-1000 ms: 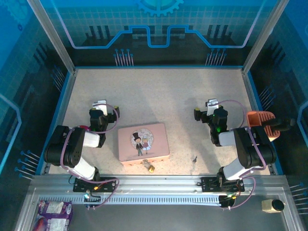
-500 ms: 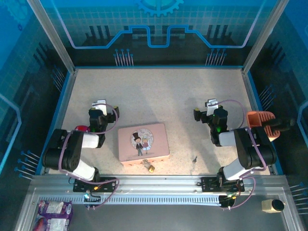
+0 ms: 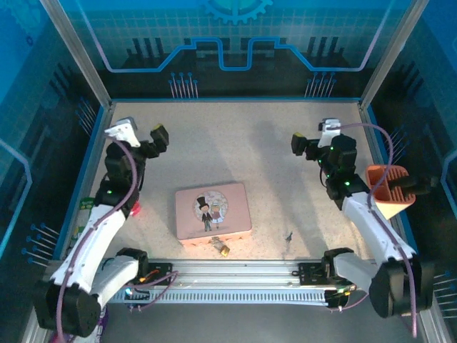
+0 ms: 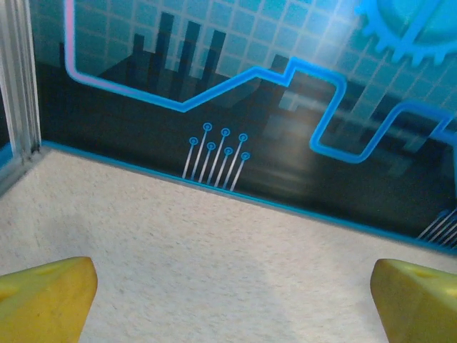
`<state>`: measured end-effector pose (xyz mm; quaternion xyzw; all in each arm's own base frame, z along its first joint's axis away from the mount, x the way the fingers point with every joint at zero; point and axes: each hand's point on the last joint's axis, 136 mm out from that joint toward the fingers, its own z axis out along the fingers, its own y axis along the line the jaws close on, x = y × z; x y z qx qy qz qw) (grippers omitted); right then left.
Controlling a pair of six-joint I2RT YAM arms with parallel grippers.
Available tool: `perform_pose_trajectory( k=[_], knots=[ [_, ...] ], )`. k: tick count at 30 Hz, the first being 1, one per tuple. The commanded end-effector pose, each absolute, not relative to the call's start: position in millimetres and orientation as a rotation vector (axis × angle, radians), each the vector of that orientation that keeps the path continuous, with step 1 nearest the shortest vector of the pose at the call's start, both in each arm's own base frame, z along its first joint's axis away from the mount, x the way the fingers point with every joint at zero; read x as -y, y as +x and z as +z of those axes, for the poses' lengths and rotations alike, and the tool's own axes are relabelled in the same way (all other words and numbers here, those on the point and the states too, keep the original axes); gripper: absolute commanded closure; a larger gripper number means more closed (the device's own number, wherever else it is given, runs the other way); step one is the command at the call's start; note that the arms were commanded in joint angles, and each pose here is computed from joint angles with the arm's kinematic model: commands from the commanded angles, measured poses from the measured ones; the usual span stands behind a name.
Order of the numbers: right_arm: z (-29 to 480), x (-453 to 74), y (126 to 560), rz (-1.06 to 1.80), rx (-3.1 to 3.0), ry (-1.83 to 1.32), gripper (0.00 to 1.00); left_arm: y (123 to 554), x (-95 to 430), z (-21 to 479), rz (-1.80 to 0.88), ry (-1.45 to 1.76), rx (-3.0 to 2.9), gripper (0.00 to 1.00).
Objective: Unlock the padlock with the key
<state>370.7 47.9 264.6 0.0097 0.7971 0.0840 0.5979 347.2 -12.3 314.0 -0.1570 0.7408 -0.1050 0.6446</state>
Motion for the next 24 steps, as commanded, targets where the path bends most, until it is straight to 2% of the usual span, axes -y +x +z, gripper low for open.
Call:
perform_pose_trajectory(
  k=[1,7,11,19,24],
  knots=[
    [218,-34,333,0.323,-2.099,0.300,0.00,313,4,283,-0.319,-0.610,-1.845,0.01],
    [215,-52,301,0.429,-2.167,0.242,0.00,293,49,292,-0.563,-0.368,-1.884,0.01],
    [206,-67,278,0.343,-2.285,0.195,0.00,289,90,274,-0.722,-0.275,-2.044,0.01],
    [188,-105,227,0.280,-2.444,0.124,0.02,256,174,244,-0.717,0.027,-2.193,0.01],
    [159,-111,196,0.269,-2.567,0.228,0.12,237,213,222,-0.763,0.109,-2.215,0.01]
  ],
)
